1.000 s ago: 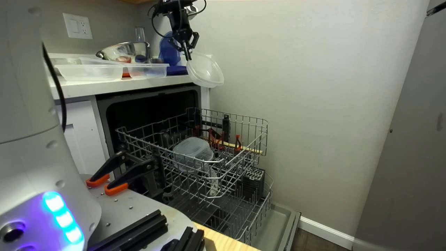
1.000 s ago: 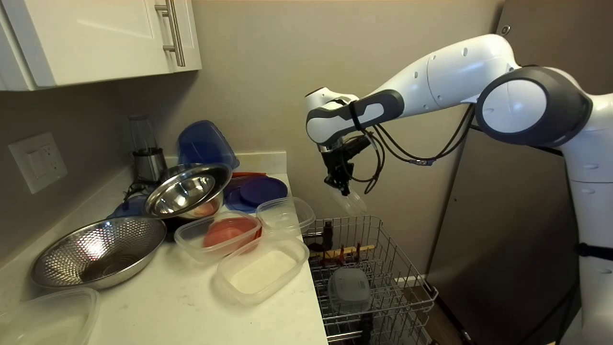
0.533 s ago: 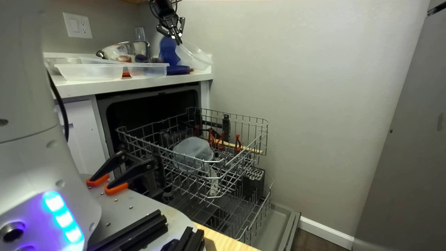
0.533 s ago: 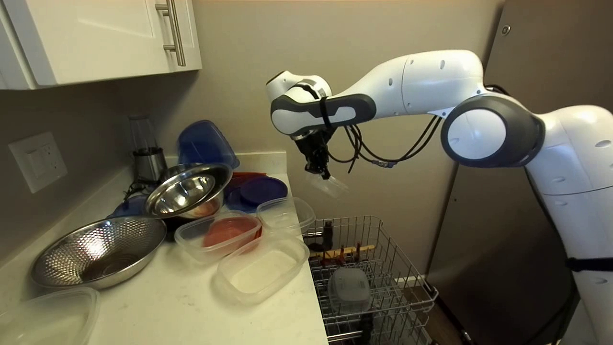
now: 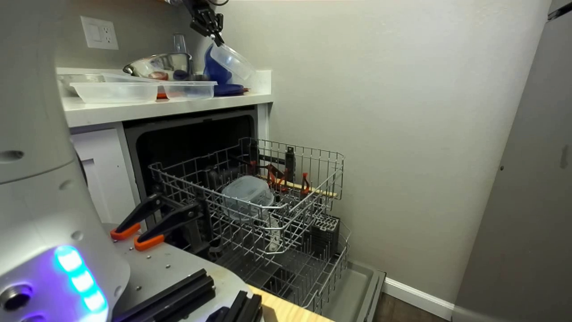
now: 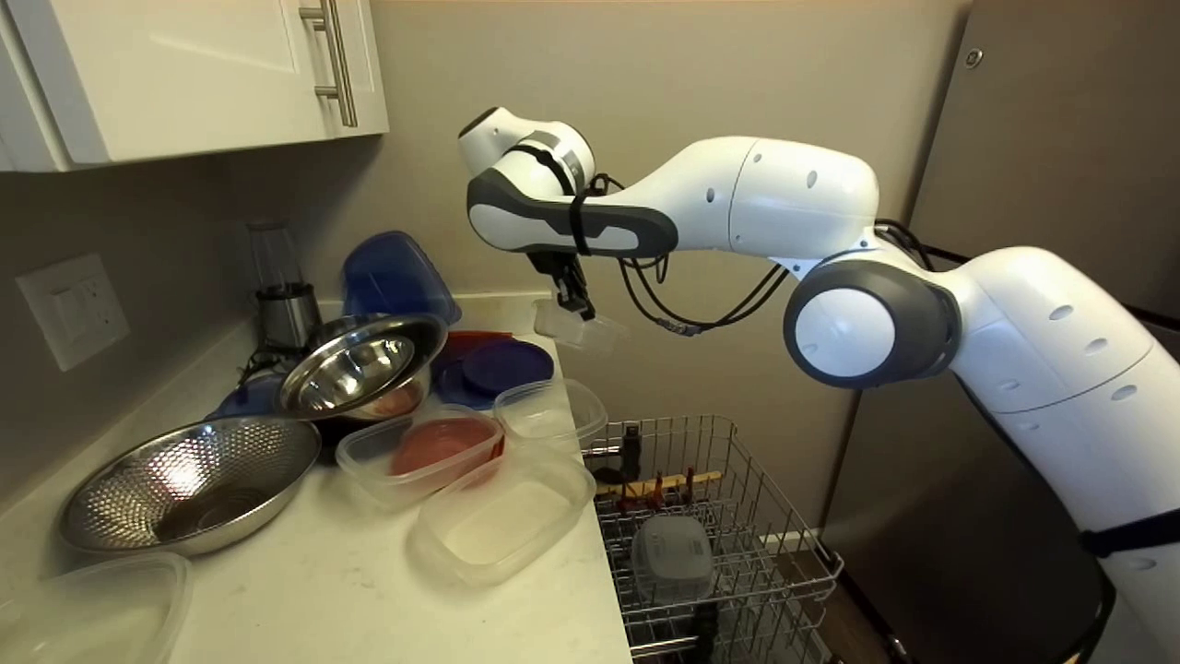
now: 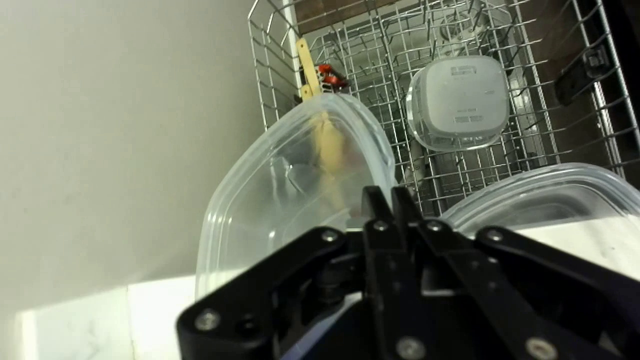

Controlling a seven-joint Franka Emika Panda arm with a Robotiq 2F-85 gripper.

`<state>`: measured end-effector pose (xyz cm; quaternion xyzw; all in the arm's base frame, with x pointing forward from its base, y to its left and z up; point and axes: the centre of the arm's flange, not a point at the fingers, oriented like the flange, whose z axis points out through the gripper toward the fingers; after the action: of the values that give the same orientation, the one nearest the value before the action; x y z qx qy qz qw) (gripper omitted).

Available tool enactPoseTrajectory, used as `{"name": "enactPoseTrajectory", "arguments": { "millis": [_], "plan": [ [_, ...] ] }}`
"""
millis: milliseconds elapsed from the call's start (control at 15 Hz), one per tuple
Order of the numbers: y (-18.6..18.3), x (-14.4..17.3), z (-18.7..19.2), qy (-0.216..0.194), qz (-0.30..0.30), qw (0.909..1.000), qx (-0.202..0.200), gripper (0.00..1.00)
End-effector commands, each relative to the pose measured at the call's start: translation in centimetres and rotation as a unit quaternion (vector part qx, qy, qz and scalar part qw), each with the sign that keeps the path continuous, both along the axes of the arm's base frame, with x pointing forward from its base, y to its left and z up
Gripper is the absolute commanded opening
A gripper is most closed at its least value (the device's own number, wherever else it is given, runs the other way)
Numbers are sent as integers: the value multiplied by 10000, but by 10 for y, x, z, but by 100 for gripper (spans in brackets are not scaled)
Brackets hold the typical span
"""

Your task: Take out the bowl from the dishwashing rack

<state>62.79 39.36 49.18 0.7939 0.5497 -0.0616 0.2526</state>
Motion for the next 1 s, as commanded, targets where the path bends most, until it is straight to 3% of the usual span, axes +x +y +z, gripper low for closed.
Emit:
{"name": "enactPoseTrajectory", "arguments": {
  "millis": [0,333,600,733,933],
  "plan": [
    [49,32,50,221,906,9955,163,3],
    [69,10,61,424,1576,9859,375,3],
    [83,-9,53,793,2131,9713,704,3],
    [83,-16,55,942,2447,9619,774,3],
    [74,-19,71,904,2638,9574,745,3]
  ]
}}
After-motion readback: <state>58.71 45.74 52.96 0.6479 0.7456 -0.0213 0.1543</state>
